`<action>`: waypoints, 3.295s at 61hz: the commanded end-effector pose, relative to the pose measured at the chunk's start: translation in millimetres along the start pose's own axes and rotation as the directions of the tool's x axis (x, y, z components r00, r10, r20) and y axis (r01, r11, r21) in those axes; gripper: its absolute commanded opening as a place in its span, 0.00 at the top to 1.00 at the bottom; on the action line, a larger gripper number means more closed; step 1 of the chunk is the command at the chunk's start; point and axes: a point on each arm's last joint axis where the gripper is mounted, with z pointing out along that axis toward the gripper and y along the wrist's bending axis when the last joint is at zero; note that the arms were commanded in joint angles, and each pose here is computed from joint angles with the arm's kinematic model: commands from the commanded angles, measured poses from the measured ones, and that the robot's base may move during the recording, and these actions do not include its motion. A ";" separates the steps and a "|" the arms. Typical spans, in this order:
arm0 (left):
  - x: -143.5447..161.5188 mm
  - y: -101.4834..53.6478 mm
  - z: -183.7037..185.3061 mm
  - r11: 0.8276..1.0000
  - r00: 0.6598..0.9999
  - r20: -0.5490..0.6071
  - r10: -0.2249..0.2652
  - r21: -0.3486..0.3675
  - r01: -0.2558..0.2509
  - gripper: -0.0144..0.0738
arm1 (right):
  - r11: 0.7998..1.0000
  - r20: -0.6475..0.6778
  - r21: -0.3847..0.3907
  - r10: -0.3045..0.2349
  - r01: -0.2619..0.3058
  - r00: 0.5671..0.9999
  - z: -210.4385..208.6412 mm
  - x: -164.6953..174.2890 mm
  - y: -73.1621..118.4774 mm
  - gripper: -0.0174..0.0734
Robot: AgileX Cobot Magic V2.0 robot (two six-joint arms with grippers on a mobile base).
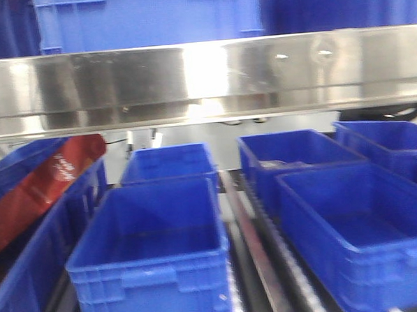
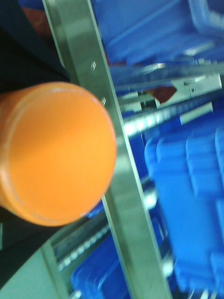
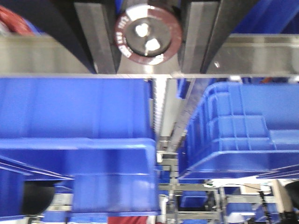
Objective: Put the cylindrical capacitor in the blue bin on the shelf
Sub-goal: 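Approach the shelf and position both grippers over blue bins, then open the left gripper to drop the orange cylinder into a blue bin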
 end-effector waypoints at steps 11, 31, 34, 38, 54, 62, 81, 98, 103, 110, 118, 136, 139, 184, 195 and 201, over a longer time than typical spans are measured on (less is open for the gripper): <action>-2.7 -0.3 -2.5 1.000 1.000 0.024 0.004 0.002 -0.004 0.96 | 1.000 0.035 0.002 -0.008 0.008 0.999 -2.4 -4.2 0.0 0.99; -2.7 -0.3 -2.5 1.000 1.000 0.024 0.004 0.002 -0.004 0.96 | 1.000 0.035 0.002 -0.008 0.008 0.999 -2.4 -4.2 0.0 0.99; -2.7 -0.3 -2.5 1.000 1.000 0.024 0.004 0.002 -0.004 0.96 | 1.000 0.035 0.002 -0.008 0.008 0.999 -2.4 -4.2 0.0 0.99; -2.7 -0.3 -2.5 1.000 1.000 0.024 0.004 0.002 -0.004 0.96 | 1.000 0.035 0.002 -0.008 0.008 0.999 -2.4 -4.2 0.0 0.99; -2.7 -0.3 -2.5 1.000 1.000 0.024 0.004 0.002 -0.004 0.96 | 1.000 0.035 0.002 -0.008 0.008 0.999 -2.4 -4.2 0.0 0.99; -2.7 -0.3 -2.5 1.000 1.000 0.024 0.004 0.002 -0.004 0.96 | 1.000 0.035 0.002 -0.008 0.008 0.999 -2.4 -4.2 0.0 0.99; -2.7 -0.3 -2.5 1.000 1.000 0.024 0.004 0.002 -0.004 0.96 | 1.000 0.035 0.002 -0.008 0.008 0.999 -2.4 -4.2 0.0 0.99; -2.7 -0.3 -2.5 1.000 1.000 0.024 0.004 0.002 -0.004 0.96 | 1.000 0.035 0.002 -0.008 0.008 0.999 -2.4 -4.2 0.0 0.99; -2.7 -0.3 -2.5 1.000 1.000 0.024 0.004 0.002 -0.004 0.96 | 1.000 0.035 0.002 -0.008 0.008 0.999 -2.4 -4.2 0.0 0.99; -2.7 -0.3 -2.5 1.000 1.000 0.024 0.004 0.002 -0.004 0.96 | 1.000 0.035 0.002 -0.008 0.008 0.999 -2.4 -4.2 0.0 0.99; -2.7 -0.3 -2.5 1.000 1.000 0.024 0.004 0.002 -0.004 0.96 | 1.000 0.035 0.002 -0.008 0.008 0.999 -2.4 -4.2 0.0 0.99; -8.4 0.1 -2.8 1.000 0.996 0.086 0.003 -0.002 -0.003 0.96 | 1.000 0.035 0.002 -0.008 0.008 0.999 -2.4 -4.2 0.0 0.99; -9.5 0.1 -2.9 1.000 0.995 0.099 0.003 -0.003 -0.003 0.96 | 1.000 0.035 0.002 -0.008 0.008 0.999 -2.4 -4.2 0.0 0.99; -122.2 -48.0 39.3 0.960 0.977 0.210 0.034 0.264 -0.090 0.96 | 1.000 0.041 0.001 -0.006 0.006 0.999 -2.4 -4.8 0.0 0.99; -162.6 -88.6 89.7 0.931 0.980 0.185 0.071 0.340 -0.132 0.96 | 1.000 0.041 0.001 -0.006 0.006 0.999 -2.4 -4.8 0.0 0.99; -174.1 -111.3 122.3 0.919 0.983 0.162 0.091 0.367 -0.145 0.96 | 1.000 0.041 0.001 -0.006 0.006 0.999 -2.4 -4.8 0.0 0.99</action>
